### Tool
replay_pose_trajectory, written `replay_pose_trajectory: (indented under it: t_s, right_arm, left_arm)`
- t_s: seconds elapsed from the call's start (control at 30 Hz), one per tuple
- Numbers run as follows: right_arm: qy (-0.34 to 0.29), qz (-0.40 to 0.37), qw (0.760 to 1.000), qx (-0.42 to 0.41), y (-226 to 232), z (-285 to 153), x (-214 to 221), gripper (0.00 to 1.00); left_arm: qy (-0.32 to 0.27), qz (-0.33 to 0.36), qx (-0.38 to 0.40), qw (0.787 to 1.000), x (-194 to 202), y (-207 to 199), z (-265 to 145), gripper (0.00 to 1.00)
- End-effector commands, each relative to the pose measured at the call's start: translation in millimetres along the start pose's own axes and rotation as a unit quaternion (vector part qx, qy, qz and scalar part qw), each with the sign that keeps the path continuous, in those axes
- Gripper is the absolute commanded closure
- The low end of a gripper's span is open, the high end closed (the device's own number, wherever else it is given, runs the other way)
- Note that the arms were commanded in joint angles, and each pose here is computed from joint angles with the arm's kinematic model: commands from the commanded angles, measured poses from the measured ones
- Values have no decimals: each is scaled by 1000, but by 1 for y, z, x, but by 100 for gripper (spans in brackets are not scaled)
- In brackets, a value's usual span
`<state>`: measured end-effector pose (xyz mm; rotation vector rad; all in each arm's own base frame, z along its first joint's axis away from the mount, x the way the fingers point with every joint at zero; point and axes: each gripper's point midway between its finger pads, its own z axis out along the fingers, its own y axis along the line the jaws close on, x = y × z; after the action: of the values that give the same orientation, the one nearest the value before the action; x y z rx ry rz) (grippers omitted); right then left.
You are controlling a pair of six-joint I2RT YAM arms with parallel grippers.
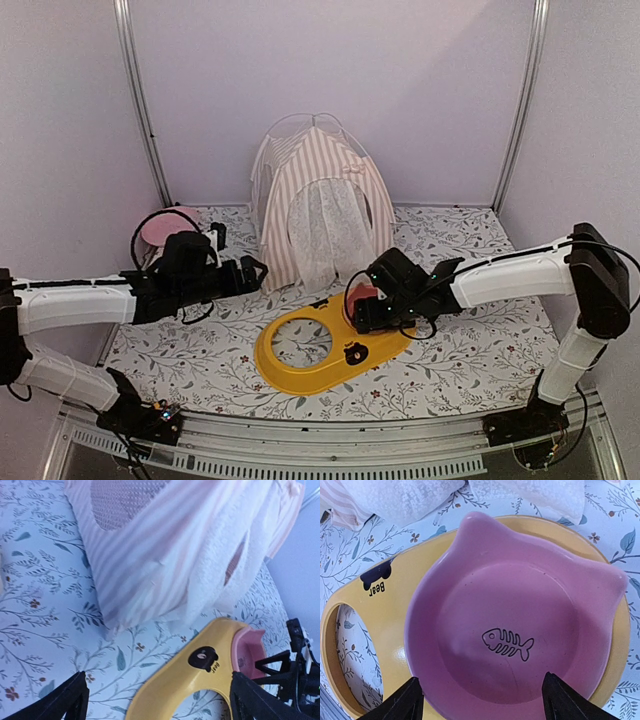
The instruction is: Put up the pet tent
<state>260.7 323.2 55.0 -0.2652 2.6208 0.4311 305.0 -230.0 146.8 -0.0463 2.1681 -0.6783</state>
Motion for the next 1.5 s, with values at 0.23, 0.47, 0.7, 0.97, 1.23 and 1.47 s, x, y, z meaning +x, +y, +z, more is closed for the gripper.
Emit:
replay_pose_trajectory:
  t_s: [0.23, 0.47, 0.7, 0.97, 1.23, 1.47]
  right_arm:
    - [17, 48, 998, 28, -65, -13, 27, 11]
    - [-17, 59, 998, -1, -71, -33, 19, 8]
    - [-75, 54, 993, -71, -42, -64, -13, 4]
    - [-107, 37, 989, -90, -27, -85, -39, 2]
    - [-121, 38, 986, -106, -20, -97, -47, 1]
    - [-130, 40, 985, -106, -21, -107, -51, 1]
  left_arm:
    - [-55, -80, -157, 983, -60, 136, -31, 1]
    - [-72, -161, -176, 968, -78, 201, -29, 1]
    - [-112, -313, -50, 942, -66, 199, -13, 1]
    - [-189, -432, 4, 882, -56, 207, -4, 1]
    - [-231, -509, 45, 828, -51, 221, 17, 3]
    - [-259, -534, 21, 804, -40, 242, 31, 7]
